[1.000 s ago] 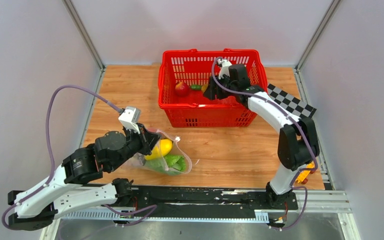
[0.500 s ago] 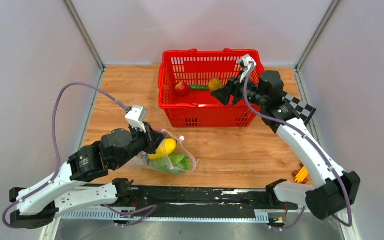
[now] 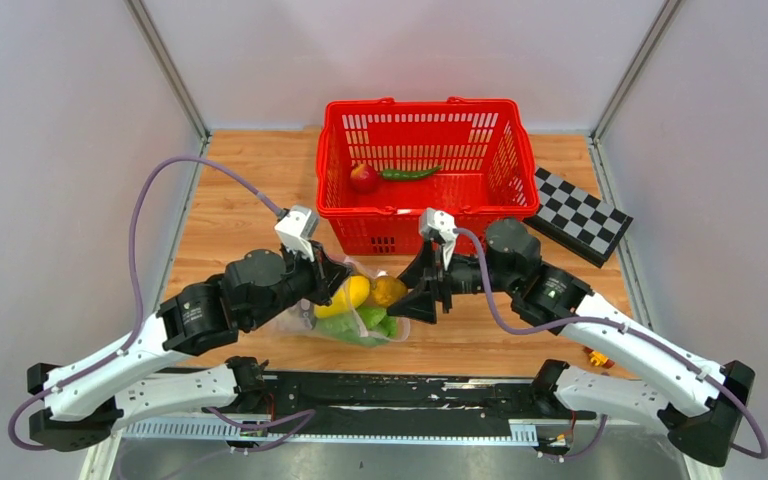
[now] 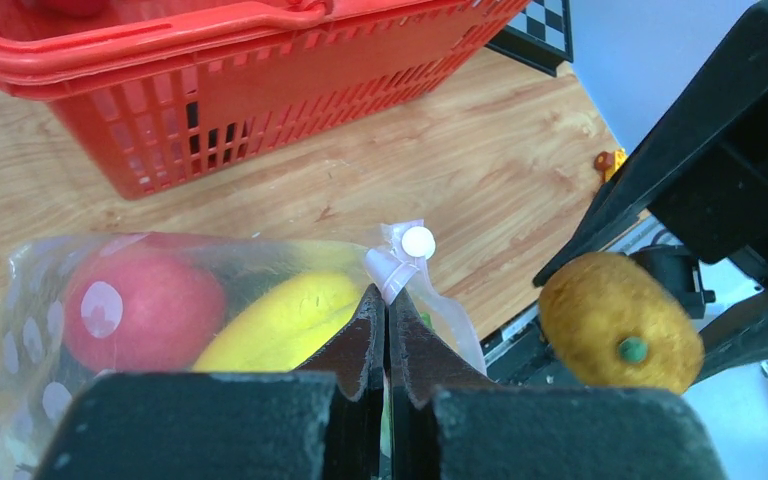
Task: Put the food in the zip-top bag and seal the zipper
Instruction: Place the fake fruit in the zipper food storage bag.
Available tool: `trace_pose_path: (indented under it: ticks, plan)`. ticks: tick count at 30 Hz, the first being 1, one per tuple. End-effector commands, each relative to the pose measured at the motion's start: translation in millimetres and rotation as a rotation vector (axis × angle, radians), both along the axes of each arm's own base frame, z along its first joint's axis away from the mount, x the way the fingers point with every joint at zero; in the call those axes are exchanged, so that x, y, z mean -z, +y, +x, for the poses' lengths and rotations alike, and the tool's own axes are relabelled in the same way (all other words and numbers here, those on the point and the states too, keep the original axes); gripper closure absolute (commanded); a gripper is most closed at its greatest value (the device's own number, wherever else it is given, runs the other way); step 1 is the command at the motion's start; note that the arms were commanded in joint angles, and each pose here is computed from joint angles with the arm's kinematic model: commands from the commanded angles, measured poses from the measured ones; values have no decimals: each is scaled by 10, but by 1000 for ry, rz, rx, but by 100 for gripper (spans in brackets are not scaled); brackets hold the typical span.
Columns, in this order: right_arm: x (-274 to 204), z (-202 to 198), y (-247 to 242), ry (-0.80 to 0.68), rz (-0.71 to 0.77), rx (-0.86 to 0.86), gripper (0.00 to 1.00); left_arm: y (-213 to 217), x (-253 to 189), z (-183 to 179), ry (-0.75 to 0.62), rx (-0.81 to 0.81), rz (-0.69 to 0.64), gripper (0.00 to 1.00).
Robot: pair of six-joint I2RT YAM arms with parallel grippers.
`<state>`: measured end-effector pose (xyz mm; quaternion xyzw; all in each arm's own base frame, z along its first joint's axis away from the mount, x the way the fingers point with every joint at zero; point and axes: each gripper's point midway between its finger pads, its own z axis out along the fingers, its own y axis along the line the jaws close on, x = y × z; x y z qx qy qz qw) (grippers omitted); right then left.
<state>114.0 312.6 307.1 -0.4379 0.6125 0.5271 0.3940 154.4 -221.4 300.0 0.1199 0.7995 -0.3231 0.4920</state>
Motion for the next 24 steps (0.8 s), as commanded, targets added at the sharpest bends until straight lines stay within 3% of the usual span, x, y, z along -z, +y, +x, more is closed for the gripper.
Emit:
trace_pose_path:
  ticks: [1,11,24]
  plan:
    - [133,110,25,-1,-48,138,61,-149,-485,-17,-67,49,-145,98]
    - [580,242,46,43,-245,304,60,-256,-618,-71,-69,96,-206,98]
    - [41,-149,223,-106,-139,201,48,-282,-853,-93,-91,104,-313,98]
